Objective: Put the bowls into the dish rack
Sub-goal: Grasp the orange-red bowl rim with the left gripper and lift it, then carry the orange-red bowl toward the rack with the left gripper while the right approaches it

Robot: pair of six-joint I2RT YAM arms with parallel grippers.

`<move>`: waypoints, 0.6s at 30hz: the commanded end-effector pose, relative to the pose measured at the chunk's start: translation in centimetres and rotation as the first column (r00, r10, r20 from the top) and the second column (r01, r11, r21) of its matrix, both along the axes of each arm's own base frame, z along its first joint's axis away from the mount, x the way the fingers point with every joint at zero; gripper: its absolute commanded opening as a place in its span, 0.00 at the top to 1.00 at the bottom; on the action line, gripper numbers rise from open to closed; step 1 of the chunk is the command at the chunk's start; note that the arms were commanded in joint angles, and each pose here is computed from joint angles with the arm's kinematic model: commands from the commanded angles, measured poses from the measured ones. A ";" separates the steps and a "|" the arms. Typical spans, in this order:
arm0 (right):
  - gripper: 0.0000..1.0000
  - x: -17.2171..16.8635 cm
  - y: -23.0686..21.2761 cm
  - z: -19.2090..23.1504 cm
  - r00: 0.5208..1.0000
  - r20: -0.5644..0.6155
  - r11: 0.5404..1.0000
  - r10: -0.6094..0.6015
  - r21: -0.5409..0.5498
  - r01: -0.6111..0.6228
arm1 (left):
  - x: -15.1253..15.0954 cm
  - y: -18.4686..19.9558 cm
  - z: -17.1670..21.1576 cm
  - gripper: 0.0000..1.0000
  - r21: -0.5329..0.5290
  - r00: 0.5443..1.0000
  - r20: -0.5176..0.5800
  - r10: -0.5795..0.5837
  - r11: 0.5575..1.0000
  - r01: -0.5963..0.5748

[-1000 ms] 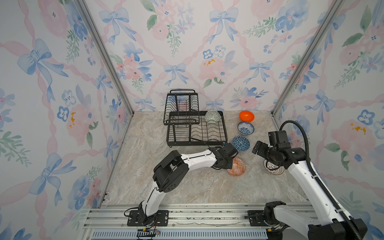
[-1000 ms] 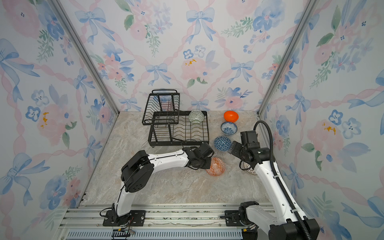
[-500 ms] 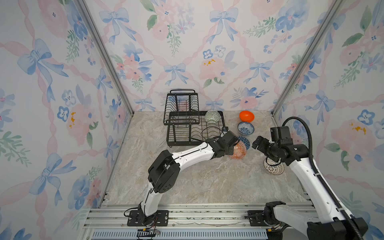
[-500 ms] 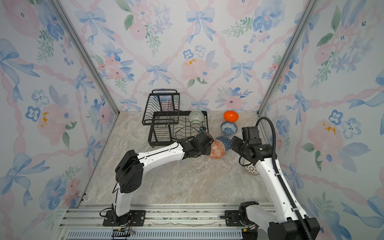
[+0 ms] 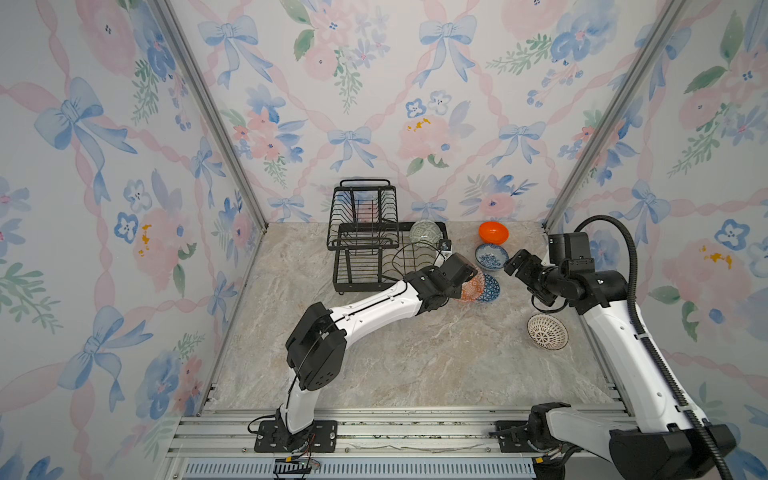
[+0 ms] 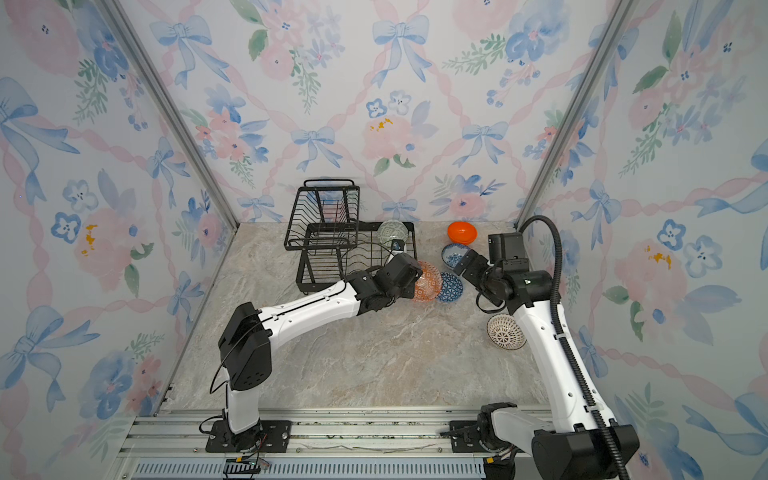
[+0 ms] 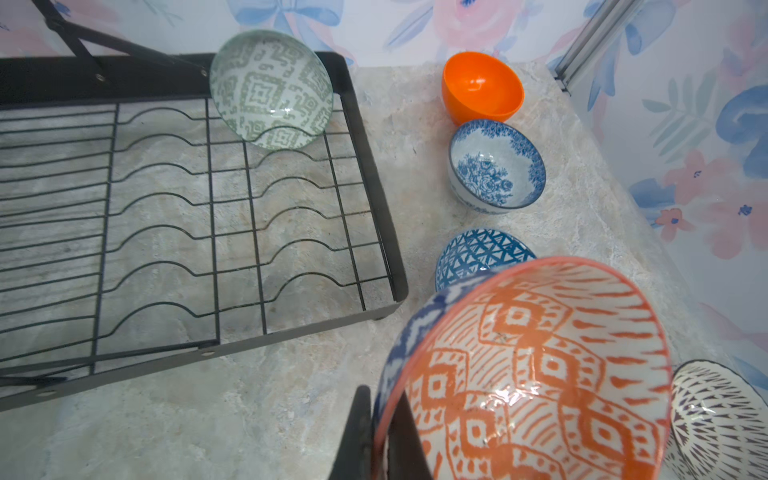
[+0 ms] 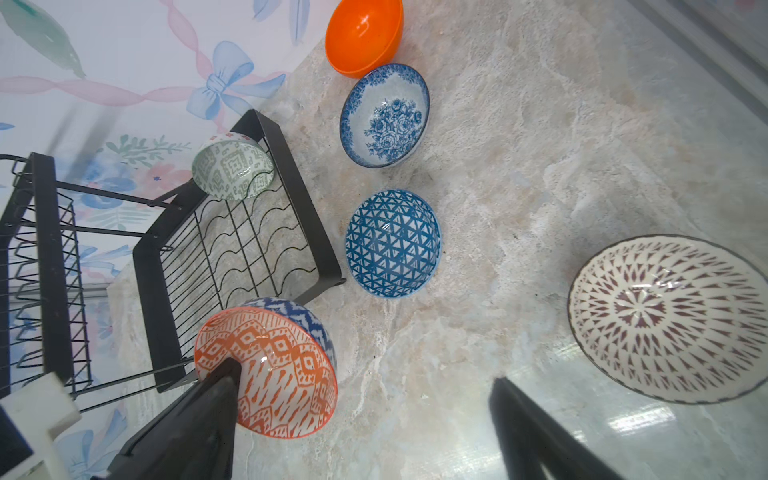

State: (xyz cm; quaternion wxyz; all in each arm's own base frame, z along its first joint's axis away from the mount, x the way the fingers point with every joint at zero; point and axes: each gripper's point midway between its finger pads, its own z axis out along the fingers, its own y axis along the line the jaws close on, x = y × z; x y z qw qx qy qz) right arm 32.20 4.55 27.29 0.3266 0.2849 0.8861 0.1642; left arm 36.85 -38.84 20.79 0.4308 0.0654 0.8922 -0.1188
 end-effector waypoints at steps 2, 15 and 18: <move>0.03 0.5 1.4 1.4 1.000 0.004 0.997 0.015 0.076 -0.016 | 0.5 3.0 5.0 1.00 -0.006 0.986 0.139 0.094 0.996 -0.094; 0.03 2.6 4.5 4.4 0.996 0.081 0.934 -0.041 0.358 0.009 | 1.8 4.6 7.6 1.00 -0.008 0.946 0.284 0.157 0.987 -0.161; 0.03 3.2 4.6 5.8 0.989 0.128 0.924 -0.073 0.383 0.019 | 2.5 4.4 8.2 1.00 -0.026 0.937 0.314 0.152 0.988 -0.151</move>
